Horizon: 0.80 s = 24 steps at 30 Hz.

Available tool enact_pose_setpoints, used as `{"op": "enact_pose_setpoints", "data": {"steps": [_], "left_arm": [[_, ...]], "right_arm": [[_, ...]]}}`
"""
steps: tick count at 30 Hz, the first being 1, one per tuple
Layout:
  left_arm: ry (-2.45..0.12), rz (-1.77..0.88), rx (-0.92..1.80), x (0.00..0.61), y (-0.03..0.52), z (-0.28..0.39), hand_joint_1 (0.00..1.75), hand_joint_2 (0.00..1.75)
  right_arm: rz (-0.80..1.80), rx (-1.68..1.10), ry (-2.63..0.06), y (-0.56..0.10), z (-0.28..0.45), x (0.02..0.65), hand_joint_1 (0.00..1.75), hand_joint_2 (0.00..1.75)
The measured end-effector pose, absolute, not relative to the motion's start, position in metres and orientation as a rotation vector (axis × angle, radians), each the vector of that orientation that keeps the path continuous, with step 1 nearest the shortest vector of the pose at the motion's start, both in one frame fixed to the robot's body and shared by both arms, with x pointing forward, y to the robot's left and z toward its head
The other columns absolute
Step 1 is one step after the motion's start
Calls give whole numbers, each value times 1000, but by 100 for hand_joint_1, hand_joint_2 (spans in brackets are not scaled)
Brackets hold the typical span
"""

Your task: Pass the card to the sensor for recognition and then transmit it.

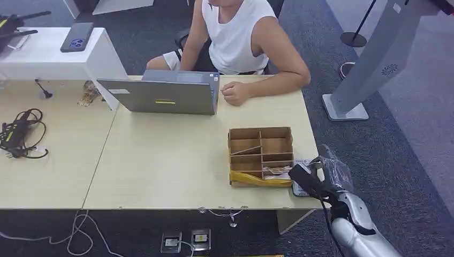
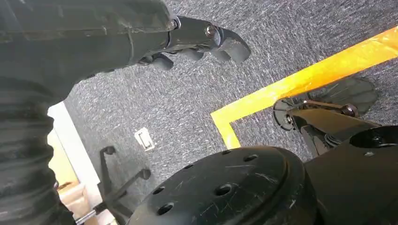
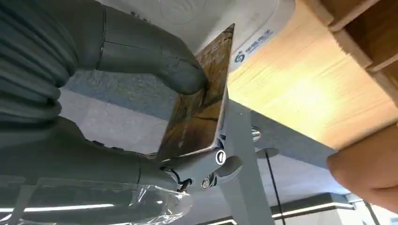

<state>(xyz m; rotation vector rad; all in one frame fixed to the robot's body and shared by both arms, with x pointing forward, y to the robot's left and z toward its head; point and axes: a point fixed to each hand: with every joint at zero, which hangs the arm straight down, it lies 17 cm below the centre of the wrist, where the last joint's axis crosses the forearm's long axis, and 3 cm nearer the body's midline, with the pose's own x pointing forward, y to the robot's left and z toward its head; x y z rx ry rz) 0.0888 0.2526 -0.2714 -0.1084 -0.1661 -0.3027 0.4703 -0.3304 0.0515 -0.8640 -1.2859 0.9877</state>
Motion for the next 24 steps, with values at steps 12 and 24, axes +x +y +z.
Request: {"op": "enact_pose_setpoints", "data": {"steps": [12,24], "left_arm": [[-166,-315,-106,88,254,-272,0,175],[-166,-324,-105,88,254,-272,0,175]], "right_arm": [[944,-1087,-1367,-356,142,513,175,175],[944,-1223,-1510,-345,247,534,175,175]]}}
